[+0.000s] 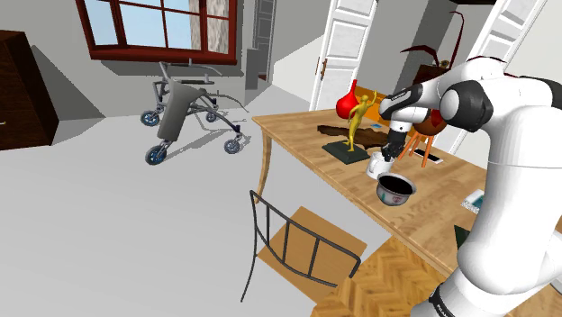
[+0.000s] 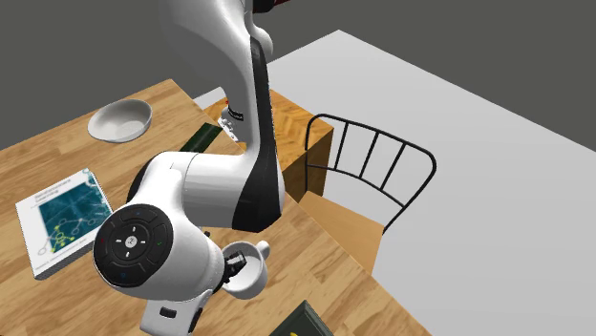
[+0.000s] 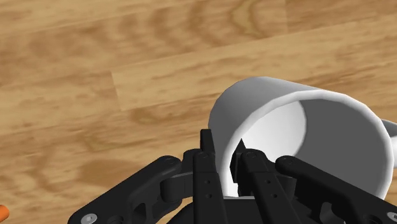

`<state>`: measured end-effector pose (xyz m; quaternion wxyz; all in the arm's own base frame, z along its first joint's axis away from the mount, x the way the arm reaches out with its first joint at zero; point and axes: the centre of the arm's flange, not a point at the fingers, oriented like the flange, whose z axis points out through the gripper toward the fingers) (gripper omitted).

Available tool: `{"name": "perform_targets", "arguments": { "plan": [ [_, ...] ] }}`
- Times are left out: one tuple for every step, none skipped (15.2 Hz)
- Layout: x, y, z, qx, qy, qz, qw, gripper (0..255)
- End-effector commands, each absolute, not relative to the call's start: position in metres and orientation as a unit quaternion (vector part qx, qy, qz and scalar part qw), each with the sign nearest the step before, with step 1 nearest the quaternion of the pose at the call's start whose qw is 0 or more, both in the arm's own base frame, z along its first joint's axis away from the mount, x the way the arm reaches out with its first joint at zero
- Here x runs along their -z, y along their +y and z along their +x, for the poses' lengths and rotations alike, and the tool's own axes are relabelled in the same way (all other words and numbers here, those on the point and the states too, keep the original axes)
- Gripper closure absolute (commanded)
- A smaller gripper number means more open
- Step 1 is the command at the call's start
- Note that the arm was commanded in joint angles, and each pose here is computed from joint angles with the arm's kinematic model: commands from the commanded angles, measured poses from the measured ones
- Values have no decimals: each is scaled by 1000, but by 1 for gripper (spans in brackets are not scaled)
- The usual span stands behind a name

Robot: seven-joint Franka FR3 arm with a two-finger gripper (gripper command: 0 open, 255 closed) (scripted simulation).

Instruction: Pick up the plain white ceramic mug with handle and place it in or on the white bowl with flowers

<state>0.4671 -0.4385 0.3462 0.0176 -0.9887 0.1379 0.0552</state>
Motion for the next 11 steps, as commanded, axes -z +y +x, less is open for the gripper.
{"name": "perform_targets", "arguments": {
  "plan": [
    [-346, -439, 467, -55, 138, -989, 18, 255],
    [-346, -439, 467, -55, 138, -989, 18, 255],
    [-346, -439, 467, -55, 138, -989, 18, 255],
    [-346, -439, 467, -55, 138, -989, 18, 255],
    [-346, -439, 467, -55, 138, -989, 18, 255],
    [-351, -439, 467, -55, 138, -989, 18, 255],
    [-357, -439, 467, -55, 138, -989, 18, 255],
    [-362, -439, 467, -55, 138, -989, 18, 255],
    [-367, -439, 467, -55, 138, -989, 18, 255],
    [-373, -439, 467, -55, 138, -989, 18, 255],
    [-378, -439, 467, -55, 138, -989, 18, 255]
  ]
}}
